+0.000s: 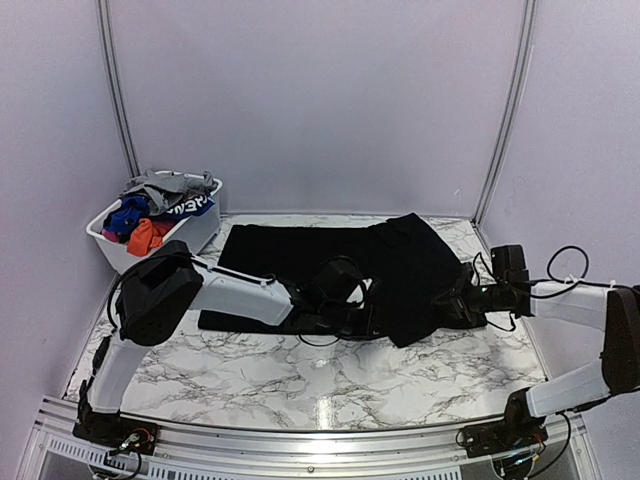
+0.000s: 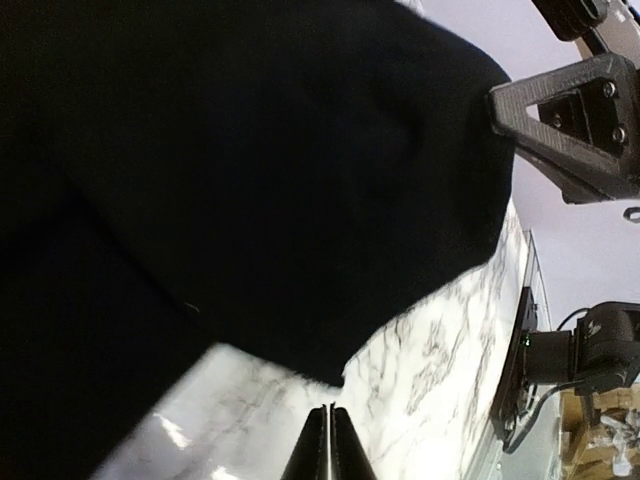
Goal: Fold and stack the mixed laundry pile
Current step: Pick up the flattened T-shirt from the center of the board, then adjust the flattened T-shirt at the center of the board.
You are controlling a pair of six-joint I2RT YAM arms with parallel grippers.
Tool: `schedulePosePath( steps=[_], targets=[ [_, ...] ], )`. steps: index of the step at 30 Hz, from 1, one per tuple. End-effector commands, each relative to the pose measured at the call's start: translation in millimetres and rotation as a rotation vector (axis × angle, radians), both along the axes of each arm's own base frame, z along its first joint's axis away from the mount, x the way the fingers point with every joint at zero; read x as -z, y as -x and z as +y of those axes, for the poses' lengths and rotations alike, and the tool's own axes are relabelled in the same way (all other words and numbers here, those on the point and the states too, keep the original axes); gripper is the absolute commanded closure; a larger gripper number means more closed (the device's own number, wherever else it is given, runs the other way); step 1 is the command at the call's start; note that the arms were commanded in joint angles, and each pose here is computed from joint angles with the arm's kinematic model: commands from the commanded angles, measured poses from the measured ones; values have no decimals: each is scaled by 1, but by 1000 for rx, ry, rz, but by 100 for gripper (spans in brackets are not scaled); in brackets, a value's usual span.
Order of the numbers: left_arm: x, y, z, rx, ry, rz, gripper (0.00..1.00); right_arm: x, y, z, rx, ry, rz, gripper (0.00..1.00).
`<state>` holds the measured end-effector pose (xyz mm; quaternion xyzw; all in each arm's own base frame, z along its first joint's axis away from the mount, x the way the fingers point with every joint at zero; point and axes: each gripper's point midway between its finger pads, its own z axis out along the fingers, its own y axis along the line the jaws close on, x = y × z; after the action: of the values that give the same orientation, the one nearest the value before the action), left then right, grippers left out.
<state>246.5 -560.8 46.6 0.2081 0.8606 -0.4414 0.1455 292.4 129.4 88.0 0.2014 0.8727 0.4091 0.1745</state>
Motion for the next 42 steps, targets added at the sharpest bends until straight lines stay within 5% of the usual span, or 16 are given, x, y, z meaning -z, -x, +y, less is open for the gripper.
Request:
schedulePosePath(
  steps=[1, 6, 9, 20, 26, 30, 42],
  targets=[
    [-67, -51, 24, -119, 72, -112, 79, -45, -51, 11, -1, -54, -151, 100],
    [-78, -81, 59, -209, 35, -138, 46, -36, -93, 14, 20, -71, -161, 100],
    [-75, -91, 80, -242, -20, -147, 36, -23, -113, 16, 34, -86, -137, 100],
    [-63, -103, 143, -358, -101, -137, 32, -30, -187, 9, 112, -73, -214, 94],
    [-61, -113, 162, -403, -120, -135, 30, -29, -211, -3, 141, -76, -220, 70],
    [-63, -118, 174, -420, -136, -141, 25, -39, -205, -13, 135, 0, -229, 51],
    [-60, -111, 207, -447, -188, -140, 21, -13, -121, 14, -5, 80, -110, 54]
  ],
)
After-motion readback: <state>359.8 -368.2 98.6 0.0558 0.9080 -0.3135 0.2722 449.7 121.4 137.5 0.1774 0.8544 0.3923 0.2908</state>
